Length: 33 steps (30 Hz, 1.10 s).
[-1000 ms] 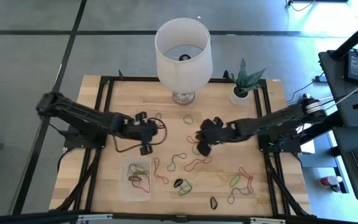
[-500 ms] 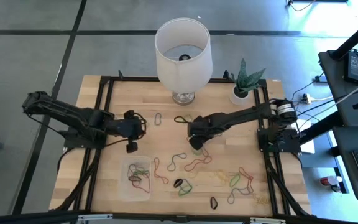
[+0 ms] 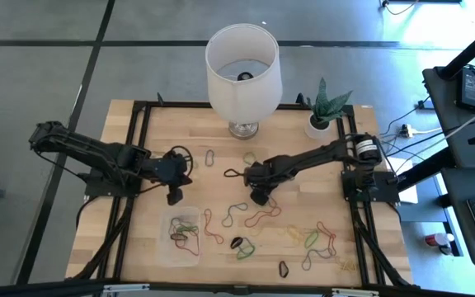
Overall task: Pick and place rubber bands into bin
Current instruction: Put the black rubber band into the transparent bin
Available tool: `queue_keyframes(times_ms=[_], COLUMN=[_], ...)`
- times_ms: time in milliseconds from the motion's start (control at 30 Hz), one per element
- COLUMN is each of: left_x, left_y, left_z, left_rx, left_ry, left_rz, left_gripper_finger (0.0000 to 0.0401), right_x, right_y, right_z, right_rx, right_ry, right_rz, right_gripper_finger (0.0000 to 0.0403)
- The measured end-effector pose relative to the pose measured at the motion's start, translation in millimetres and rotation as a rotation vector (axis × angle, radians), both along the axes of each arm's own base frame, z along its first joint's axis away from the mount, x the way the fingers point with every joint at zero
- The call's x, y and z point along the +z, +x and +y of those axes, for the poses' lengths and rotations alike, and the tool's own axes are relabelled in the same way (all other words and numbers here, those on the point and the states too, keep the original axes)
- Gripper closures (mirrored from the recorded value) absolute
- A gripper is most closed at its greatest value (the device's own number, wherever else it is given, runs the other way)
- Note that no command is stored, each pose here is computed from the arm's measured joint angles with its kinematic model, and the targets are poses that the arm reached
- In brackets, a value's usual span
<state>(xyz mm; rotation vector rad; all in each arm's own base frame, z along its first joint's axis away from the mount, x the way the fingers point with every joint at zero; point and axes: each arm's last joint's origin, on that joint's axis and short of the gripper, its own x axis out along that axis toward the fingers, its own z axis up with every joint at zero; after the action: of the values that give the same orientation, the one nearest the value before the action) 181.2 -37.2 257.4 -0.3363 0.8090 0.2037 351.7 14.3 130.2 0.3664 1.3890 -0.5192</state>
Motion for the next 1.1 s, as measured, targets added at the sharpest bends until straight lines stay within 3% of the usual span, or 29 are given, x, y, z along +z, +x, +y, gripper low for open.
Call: queue_keyframes(times_ms=[133,167,300,467,700,867,1100], left_x=[0,0,0,0,-3,-2,-3], left_y=[0,0,0,0,-3,-10,-36], left_z=[0,0,0,0,1,2,8], left_rx=[0.041,0.045,0.044,0.019,-0.175,-0.273,-0.293], left_ry=[-0.038,-0.041,-0.041,-0.017,0.167,0.250,0.240], left_rz=[-0.004,-0.004,-0.004,-0.002,0.060,0.067,-0.025], left_gripper_finger=[0.0396,0.0396,0.0396,0.0396,0.0398,0.0400,0.0400], right_x=[-1,1,18,55,99,125,135], right_y=[0,-1,-13,-28,-34,-7,70], right_z=[11,15,26,37,67,102,150], right_rx=[0.061,0.070,0.056,0.002,-0.074,-0.085,-0.032], right_ry=[-0.017,-0.035,-0.114,-0.110,-0.058,-0.063,-0.064], right_rz=[0.000,-0.008,-0.012,-0.077,-0.273,-0.447,-0.605], right_gripper_finger=[0.0381,0.0387,0.0384,0.0397,0.0399,0.0400,0.0401])
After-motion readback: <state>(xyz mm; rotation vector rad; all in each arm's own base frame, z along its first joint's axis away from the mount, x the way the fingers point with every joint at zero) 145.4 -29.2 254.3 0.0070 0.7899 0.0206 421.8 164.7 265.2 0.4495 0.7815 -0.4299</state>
